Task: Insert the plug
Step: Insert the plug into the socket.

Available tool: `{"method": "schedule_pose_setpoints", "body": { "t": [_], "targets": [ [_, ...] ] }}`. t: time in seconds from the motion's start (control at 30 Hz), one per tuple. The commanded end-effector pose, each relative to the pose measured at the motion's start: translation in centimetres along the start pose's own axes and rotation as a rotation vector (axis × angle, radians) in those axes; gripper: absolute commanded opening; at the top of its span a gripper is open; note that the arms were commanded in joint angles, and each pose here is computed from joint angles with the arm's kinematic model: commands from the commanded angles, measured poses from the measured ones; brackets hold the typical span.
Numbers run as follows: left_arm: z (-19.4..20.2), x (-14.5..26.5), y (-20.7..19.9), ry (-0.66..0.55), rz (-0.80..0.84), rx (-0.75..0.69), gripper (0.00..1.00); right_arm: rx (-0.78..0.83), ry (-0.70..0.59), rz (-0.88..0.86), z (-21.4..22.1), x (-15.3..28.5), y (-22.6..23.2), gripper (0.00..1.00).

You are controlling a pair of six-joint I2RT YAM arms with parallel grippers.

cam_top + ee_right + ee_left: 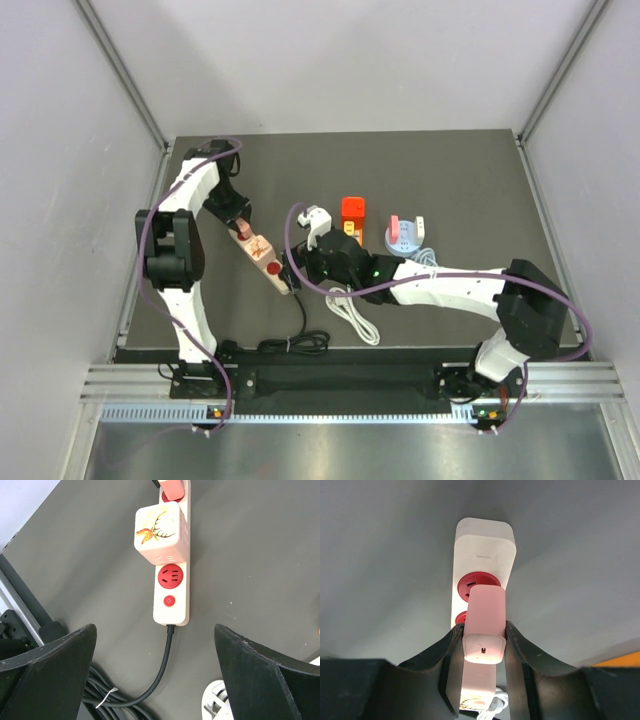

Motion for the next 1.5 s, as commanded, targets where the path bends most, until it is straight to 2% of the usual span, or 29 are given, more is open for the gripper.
{"method": "schedule_pose_setpoints", "body": {
  "t": [0.0,0.73,0.9,1.1,1.2,1.47],
  "targets": [
    [1.2,-6.1,2.5,0.084,-0.167,-0.008,0.00,-0.008,-0.077,-0.052,-2.4,1.4,2.0,1.00],
    [2.9,-9.4,1.0,0.105,-0.304,-0.037,0.00,0.008,-0.146,-0.077,-3.4,3.7,2.2,1.00],
    [3.7,-10.5,1.7,0.116,-0.345,-0.046,0.00,0.016,-0.170,-0.071,-3.9,4.5,2.1,1.00],
    [3.6,-11.5,2.8,0.147,-0.311,-0.028,0.00,0.020,-0.175,-0.070,-4.1,4.9,2.1,1.00],
    [3.1,-11.4,3.4,0.112,-0.327,-0.048,0.00,0.017,-0.183,-0.068,-4.3,5.1,2.1,1.00],
    [4.0,-12.0,3.5,0.127,-0.294,-0.086,0.00,-0.002,-0.184,-0.075,-4.7,4.6,2.6,1.00]
  ]
}}
Point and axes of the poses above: each gripper's point midway between its finger pads, its own x axis back along the fingers, its own y axis along the line the jaws close on, z = x × y, the point moved 7 cm from there along x, back along the fingers, and after that the axes turned 12 degrees about -x, right-handed, at the moved point
